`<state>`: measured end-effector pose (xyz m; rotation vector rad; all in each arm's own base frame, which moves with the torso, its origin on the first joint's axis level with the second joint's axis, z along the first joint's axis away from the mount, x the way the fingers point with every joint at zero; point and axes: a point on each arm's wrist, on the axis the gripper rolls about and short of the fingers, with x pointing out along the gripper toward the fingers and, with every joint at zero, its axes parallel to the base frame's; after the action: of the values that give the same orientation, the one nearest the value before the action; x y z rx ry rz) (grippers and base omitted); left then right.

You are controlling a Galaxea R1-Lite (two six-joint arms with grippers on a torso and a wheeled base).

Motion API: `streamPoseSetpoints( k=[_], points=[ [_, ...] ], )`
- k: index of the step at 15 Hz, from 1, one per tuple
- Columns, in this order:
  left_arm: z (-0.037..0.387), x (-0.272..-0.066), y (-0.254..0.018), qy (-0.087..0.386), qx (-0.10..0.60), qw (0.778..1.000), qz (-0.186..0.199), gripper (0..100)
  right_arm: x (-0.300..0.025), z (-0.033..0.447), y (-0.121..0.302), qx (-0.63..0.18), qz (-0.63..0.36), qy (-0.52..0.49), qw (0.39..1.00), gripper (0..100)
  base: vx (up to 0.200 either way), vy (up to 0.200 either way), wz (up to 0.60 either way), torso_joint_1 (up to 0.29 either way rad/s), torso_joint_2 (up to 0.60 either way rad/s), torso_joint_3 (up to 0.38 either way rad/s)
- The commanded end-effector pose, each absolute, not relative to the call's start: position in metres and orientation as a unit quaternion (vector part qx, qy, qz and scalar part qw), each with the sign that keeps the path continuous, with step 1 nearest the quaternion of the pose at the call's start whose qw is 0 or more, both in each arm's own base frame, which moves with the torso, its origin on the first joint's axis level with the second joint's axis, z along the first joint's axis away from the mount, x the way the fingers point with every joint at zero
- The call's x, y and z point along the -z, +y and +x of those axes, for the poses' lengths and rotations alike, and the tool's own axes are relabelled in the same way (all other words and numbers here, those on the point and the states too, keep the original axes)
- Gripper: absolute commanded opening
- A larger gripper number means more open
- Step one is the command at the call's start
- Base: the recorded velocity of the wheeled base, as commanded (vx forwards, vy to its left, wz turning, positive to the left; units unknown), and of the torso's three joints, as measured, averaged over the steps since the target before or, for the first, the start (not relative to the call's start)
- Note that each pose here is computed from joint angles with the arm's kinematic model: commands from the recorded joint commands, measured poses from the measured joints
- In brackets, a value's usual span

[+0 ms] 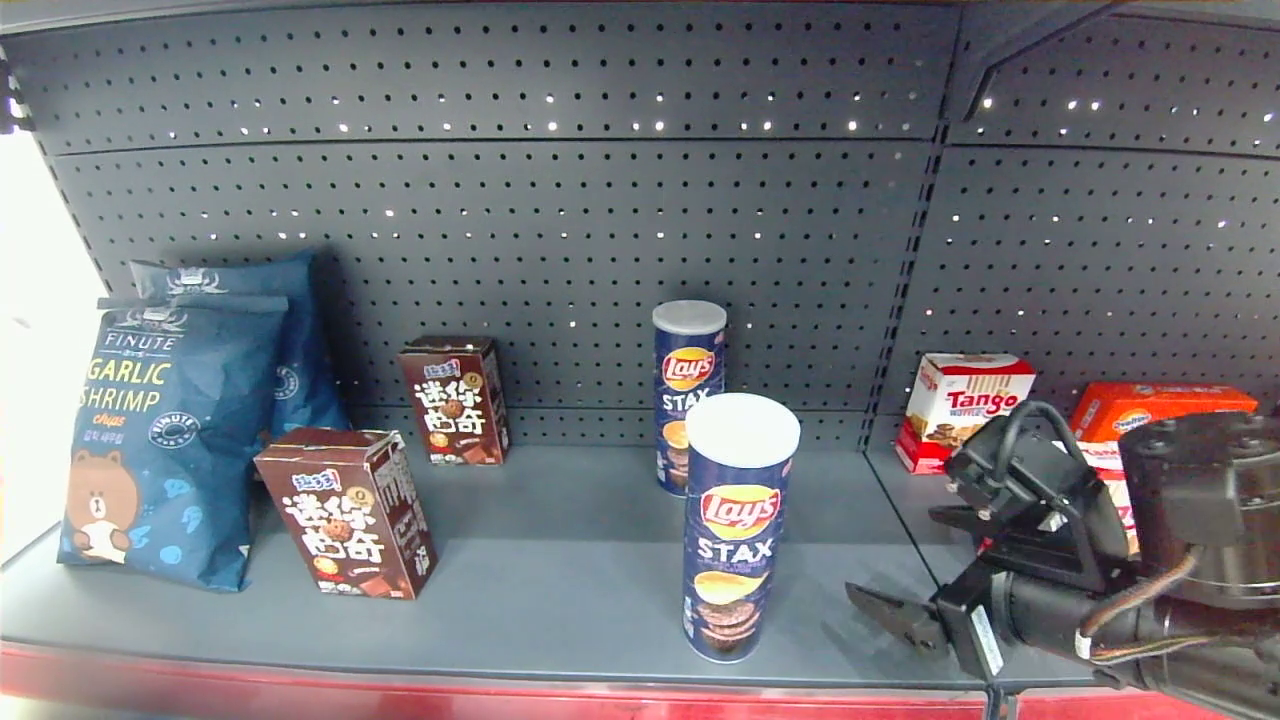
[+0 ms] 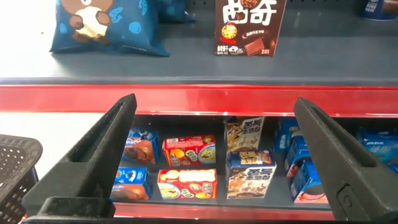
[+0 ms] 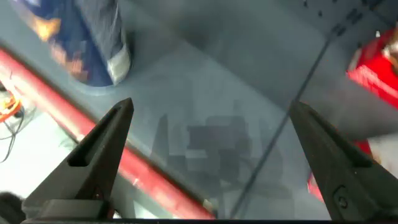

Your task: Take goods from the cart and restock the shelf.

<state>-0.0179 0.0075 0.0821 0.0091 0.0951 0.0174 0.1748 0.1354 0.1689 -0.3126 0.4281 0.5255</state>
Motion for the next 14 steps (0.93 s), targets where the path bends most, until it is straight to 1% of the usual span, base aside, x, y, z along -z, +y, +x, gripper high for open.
streamPoseSetpoints(
  k=[1, 6, 14],
  points=[
    [-0.018, -0.082, 0.007, 0.05, -0.01, 0.999, 0.005, 100, -0.163, 0.188, 0.149, -0.26, -0.16, 0.222, 0.926, 100, 0.0, 0.0, 0.0, 0.0, 0.0, 0.0],
    [-0.017, -0.082, 0.007, 0.05, -0.009, 0.999, 0.001, 100, -0.16, 0.201, 0.168, -0.27, -0.165, 0.224, 0.922, 100, 0.0, 0.0, 0.0, 0.0, 0.0, 0.0],
    [-0.017, -0.082, 0.007, 0.05, -0.01, 0.999, -0.003, 100, -0.159, 0.216, 0.181, -0.27, -0.165, 0.224, 0.922, 100, 0.0, 0.0, 0.0, 0.0, 0.0, 0.0]
  ],
)
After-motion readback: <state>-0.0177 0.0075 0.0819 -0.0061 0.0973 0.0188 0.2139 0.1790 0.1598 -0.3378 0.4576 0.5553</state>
